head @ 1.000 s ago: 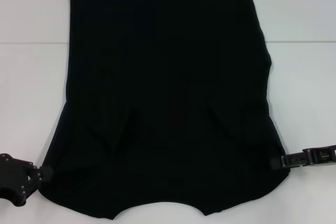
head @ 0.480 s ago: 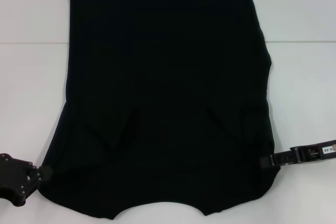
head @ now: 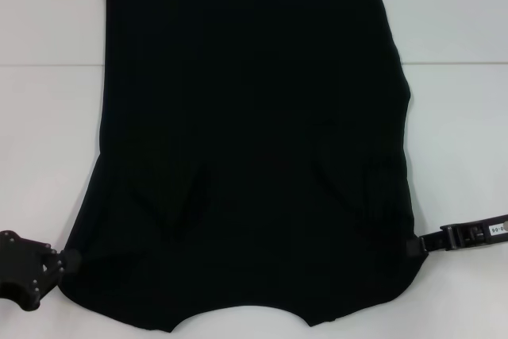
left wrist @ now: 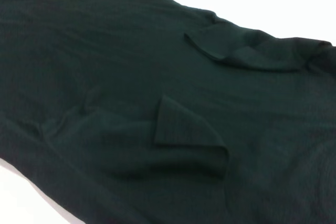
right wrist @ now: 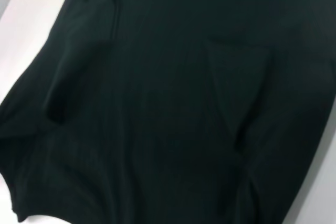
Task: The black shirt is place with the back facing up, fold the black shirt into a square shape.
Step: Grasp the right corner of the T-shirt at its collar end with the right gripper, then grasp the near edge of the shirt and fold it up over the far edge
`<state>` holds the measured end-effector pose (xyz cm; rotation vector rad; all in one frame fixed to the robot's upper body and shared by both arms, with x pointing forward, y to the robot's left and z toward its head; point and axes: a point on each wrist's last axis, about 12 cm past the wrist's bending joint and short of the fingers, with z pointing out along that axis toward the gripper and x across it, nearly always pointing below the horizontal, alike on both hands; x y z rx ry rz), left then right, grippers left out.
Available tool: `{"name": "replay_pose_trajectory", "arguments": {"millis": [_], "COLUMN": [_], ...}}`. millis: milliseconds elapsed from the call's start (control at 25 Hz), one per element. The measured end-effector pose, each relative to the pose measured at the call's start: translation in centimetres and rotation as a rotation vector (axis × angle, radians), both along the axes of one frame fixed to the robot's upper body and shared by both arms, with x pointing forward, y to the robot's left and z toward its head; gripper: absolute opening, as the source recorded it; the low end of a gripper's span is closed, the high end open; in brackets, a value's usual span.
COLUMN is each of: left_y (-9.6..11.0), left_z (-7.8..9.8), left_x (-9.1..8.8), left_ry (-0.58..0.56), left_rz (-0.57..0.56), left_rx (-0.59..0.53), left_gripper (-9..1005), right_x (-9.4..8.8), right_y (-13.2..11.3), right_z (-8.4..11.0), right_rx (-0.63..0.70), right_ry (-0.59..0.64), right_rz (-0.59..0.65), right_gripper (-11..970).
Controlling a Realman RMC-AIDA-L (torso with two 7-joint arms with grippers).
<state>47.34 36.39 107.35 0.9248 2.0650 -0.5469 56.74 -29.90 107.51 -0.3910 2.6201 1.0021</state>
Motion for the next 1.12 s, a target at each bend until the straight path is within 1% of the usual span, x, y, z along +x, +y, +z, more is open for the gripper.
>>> {"name": "replay_pose_trajectory", "arguments": {"millis": [120,240,440,640,880,1120], "left_y": [-0.1,0.0,0.0,0.3,1.1,1.5], "left_z": [0.0,0.0,0.0,0.0,0.3,-0.1], "left_x": [0.0,0.0,-0.1,-0.6,-1.9,-3.7], "left_ry": [0.001,0.002,0.005,0.011,0.010,0.039], "left_rz": [-0.003,0.001,0.011,0.043,0.090,0.134], "left_rx": [0.001,-0.002,-0.015,-0.049,-0.125,-0.203], "left_gripper": [2,2,2,0,1,1], "right_x": [-0.2,-0.4,-0.8,-1.6,-3.7,-6.5], "right_y": [-0.2,-0.4,-0.6,-1.7,-3.3,-4.5], "right_z": [-0.2,-0.3,-0.4,-0.2,-0.6,-1.3], "right_rx": [-0.008,-0.007,0.002,0.054,0.102,0.157], "right_ry": [0.005,0.002,0.001,-0.019,-0.039,-0.048], "right_rz": [-0.003,-0.002,0.004,0.002,0.013,0.052], "right_gripper": [328,94,51,51,50,50]}}
